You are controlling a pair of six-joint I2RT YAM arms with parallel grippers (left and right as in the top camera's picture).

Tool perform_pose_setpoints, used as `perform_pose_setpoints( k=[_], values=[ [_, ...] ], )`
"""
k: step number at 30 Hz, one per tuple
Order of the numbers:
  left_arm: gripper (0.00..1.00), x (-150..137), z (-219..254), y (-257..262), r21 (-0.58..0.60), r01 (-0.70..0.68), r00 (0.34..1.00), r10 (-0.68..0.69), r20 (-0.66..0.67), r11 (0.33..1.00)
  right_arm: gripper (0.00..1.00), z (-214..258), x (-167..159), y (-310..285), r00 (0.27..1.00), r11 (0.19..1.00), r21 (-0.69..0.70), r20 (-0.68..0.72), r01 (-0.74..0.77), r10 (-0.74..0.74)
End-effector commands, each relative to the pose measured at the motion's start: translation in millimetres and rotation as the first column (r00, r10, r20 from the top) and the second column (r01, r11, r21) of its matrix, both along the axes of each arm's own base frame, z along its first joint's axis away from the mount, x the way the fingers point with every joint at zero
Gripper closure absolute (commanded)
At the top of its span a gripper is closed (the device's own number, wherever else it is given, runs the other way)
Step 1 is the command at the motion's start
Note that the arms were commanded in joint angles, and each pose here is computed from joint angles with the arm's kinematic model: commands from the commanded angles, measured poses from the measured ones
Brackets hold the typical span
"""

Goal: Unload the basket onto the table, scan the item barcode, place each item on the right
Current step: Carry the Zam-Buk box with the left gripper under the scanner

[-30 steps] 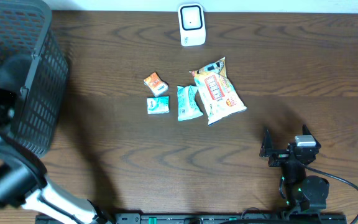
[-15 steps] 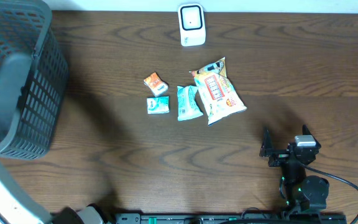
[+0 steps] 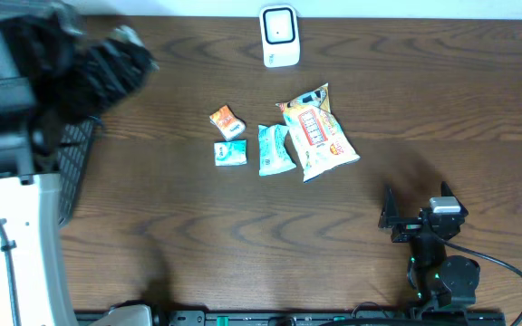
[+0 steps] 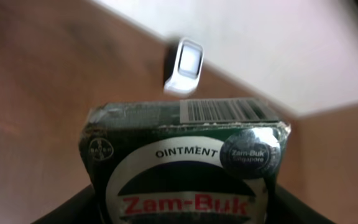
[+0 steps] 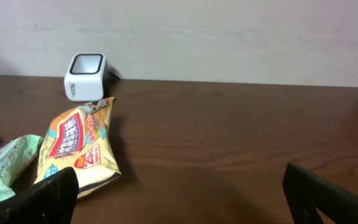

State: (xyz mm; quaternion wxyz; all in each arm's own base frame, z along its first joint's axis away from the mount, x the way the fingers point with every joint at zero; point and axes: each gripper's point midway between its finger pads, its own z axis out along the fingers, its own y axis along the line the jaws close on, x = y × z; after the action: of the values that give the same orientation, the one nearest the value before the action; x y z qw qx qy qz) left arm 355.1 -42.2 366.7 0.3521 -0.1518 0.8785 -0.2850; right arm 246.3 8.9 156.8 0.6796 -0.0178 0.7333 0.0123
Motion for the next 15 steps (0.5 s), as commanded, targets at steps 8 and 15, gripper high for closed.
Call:
perform_pose_setpoints(
  k=[8, 15],
  values=[
    [0.4, -13.5, -126.7, -34.6, 0.367, 0.175, 0.924, -0.023, -0.382, 0.914, 0.01, -0.2, -0.3, -2.0, 1.0, 1.0, 0.01, 0.0, 0.011, -0.011],
    [0.4, 6.8, -189.9, -23.0, 0.568, 0.228, 0.869, 0.098, -0.485, 0.791, 0.01, -0.2, -0.3, -2.0, 1.0, 1.0, 0.01, 0.0, 0.011, -0.011]
  ],
)
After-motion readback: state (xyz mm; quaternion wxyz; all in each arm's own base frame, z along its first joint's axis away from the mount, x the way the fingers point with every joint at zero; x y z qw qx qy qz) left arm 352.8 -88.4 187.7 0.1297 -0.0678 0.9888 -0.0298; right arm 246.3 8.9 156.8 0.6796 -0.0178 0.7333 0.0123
